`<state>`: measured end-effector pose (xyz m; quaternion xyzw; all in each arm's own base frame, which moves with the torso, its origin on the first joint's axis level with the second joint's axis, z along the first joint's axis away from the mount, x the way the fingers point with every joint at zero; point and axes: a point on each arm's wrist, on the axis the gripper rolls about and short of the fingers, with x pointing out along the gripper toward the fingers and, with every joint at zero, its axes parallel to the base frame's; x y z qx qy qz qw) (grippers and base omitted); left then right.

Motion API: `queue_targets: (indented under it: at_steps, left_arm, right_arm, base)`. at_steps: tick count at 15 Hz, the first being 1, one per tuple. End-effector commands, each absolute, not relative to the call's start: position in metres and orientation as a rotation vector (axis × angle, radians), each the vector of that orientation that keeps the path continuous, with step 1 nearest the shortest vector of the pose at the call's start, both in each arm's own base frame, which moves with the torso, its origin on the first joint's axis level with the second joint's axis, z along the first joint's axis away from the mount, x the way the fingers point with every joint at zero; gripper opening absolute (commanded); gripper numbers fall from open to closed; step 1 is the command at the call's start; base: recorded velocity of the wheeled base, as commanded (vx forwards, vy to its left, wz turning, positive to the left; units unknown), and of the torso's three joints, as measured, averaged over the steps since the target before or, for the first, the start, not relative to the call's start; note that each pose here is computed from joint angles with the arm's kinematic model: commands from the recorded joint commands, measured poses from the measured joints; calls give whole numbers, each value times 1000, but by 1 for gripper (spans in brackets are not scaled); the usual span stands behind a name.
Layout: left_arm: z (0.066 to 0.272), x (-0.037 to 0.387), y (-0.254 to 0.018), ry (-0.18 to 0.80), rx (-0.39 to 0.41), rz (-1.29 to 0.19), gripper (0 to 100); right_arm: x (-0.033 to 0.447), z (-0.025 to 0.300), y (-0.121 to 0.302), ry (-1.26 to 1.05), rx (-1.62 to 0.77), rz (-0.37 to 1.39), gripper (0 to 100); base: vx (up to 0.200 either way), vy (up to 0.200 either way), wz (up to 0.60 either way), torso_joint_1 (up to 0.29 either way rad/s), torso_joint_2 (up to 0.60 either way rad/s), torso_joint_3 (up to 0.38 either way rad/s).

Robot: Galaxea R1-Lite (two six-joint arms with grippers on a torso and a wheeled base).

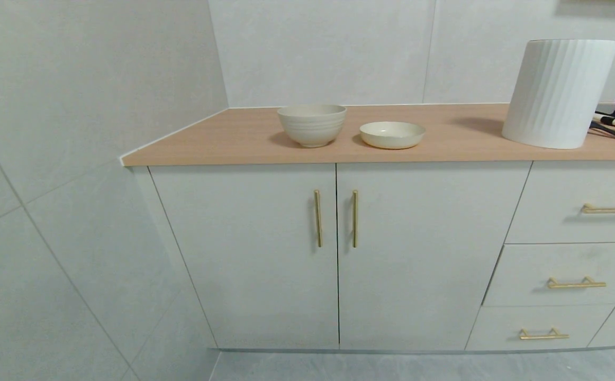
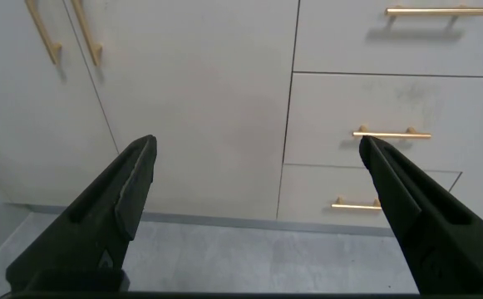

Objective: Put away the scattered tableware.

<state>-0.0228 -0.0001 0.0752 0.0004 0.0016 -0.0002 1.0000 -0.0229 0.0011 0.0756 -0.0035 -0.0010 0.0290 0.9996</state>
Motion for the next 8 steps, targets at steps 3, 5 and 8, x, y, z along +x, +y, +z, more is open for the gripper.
queue_targets:
  at_steps: [3,5,8]
  left_arm:
    - [75,-23,0,5,2,0,100]
    - [75,-23,0,5,2,2,100]
    - [75,-23,0,5,2,0,100]
  right_arm:
    - [-23,76,1,0,-14,58,100]
    - [-23,76,1,-3,-14,58,100]
    - [-23,76,1,-4,-26,60,100]
  base:
    - [0,0,0,0,0,0]
    - [0,0,0,0,0,0]
    - [0,0,0,0,0,0]
